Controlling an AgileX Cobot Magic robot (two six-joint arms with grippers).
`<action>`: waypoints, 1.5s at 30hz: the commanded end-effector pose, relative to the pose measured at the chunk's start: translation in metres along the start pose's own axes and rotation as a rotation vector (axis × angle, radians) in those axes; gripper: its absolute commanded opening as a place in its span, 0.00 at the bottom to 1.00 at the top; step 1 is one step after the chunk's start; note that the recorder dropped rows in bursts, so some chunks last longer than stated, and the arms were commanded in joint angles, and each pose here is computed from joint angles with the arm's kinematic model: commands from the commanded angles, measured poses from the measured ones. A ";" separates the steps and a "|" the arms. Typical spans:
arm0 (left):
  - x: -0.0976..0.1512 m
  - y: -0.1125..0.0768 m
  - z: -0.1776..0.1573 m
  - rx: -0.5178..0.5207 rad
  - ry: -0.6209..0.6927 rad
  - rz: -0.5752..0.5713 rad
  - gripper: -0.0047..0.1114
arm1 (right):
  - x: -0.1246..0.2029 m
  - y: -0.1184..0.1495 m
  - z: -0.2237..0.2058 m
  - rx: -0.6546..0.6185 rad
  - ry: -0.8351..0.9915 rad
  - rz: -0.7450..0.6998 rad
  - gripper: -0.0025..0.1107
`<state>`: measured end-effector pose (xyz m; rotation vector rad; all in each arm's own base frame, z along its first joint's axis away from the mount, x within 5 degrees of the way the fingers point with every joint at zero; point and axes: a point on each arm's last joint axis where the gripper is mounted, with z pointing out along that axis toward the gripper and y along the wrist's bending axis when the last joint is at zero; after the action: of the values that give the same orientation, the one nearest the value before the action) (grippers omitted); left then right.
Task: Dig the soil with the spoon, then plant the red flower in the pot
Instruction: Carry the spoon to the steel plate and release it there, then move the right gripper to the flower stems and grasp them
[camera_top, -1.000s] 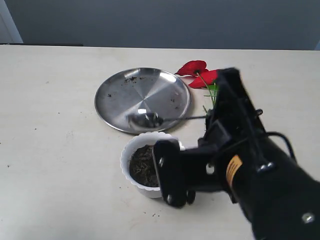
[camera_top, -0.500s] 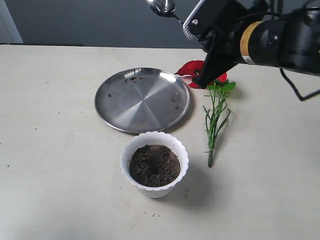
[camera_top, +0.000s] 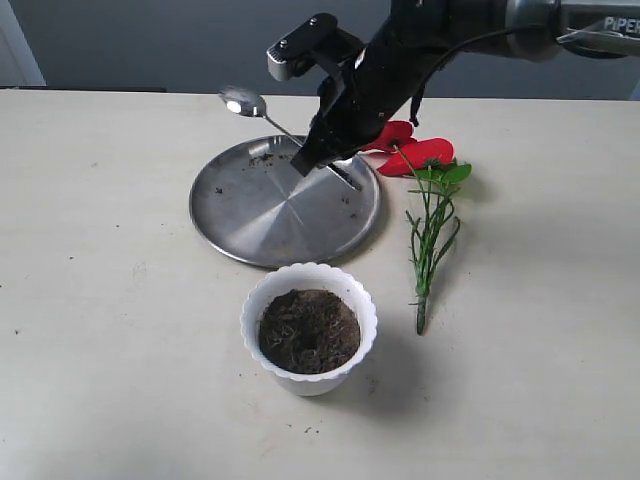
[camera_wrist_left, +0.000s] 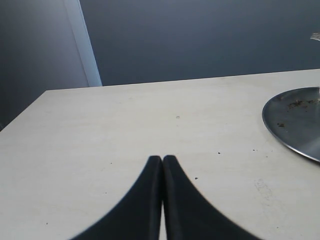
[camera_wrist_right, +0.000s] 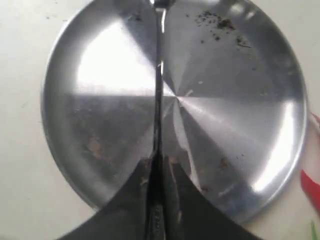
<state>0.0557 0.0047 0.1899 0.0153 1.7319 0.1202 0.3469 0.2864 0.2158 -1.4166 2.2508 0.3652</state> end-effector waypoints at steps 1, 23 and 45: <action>-0.002 0.000 -0.001 0.008 -0.016 -0.009 0.04 | -0.003 -0.004 0.013 -0.042 0.027 -0.004 0.02; -0.002 0.000 -0.001 0.008 -0.016 -0.009 0.04 | 0.014 -0.013 0.072 -0.024 0.051 0.108 0.48; -0.002 0.000 -0.001 0.008 -0.016 -0.009 0.04 | 0.082 0.036 -0.067 0.149 0.015 0.572 0.34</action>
<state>0.0557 0.0047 0.1899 0.0153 1.7319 0.1202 0.2710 0.2104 0.2440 -0.7775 2.6396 0.2869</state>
